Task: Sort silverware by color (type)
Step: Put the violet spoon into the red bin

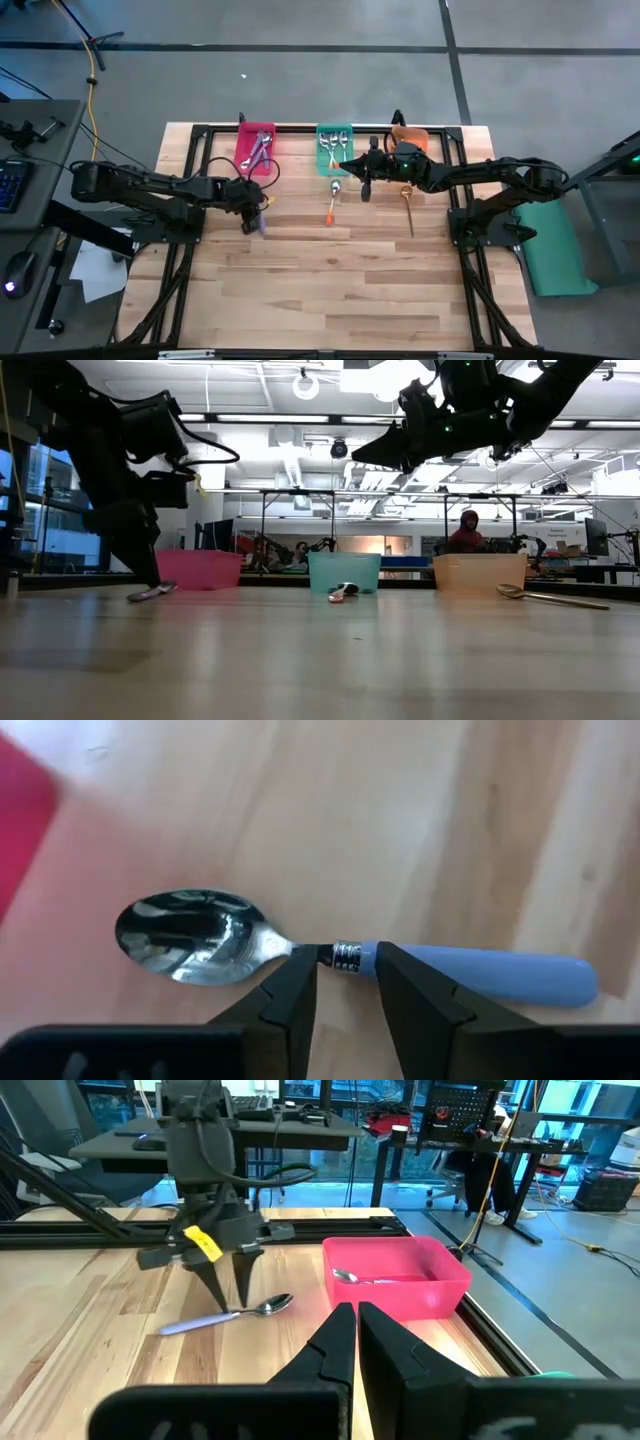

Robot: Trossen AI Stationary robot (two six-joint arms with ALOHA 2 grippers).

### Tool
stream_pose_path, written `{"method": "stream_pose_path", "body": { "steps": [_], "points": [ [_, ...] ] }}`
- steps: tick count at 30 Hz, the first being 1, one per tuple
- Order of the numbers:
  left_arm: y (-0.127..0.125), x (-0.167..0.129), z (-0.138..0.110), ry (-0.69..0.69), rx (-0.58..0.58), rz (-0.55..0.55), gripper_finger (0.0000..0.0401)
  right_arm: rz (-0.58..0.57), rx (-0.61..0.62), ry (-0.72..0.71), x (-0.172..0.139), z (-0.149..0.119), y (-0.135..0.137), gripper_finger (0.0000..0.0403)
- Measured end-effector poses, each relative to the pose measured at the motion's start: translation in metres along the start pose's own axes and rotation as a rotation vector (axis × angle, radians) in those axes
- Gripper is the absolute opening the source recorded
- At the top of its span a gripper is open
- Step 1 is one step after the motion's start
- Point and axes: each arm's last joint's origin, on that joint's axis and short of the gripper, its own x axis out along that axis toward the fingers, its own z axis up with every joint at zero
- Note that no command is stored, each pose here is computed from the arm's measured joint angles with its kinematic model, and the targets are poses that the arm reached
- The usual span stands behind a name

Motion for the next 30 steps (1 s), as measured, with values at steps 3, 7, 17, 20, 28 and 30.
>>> {"method": "stream_pose_path", "body": {
  "steps": [3,7,17,20,28,30],
  "points": [
    [-0.005,-0.004,-0.001,-0.016,0.029,-0.019,0.0103,0.000,0.000,0.000,0.000,0.000,0.000,0.0000],
    [-0.009,-0.012,0.002,-0.012,-0.017,-0.034,0.0113,0.000,0.000,0.000,0.000,0.000,0.000,0.0000],
    [-0.018,-0.018,0.006,0.025,-0.313,-0.098,0.0154,0.000,0.003,0.000,0.000,0.000,0.000,0.0000],
    [-0.022,-0.018,0.009,-0.006,-0.326,-0.124,0.0155,0.000,0.003,0.000,0.000,0.000,0.000,0.0000],
    [-0.033,-0.018,0.013,-0.019,-0.269,-0.247,0.0119,0.001,0.004,0.007,0.000,-0.001,0.000,0.0000],
    [-0.037,-0.015,0.012,0.001,-0.233,-0.262,0.0102,0.001,0.004,0.008,0.000,-0.001,0.000,0.0000]
  ]
}}
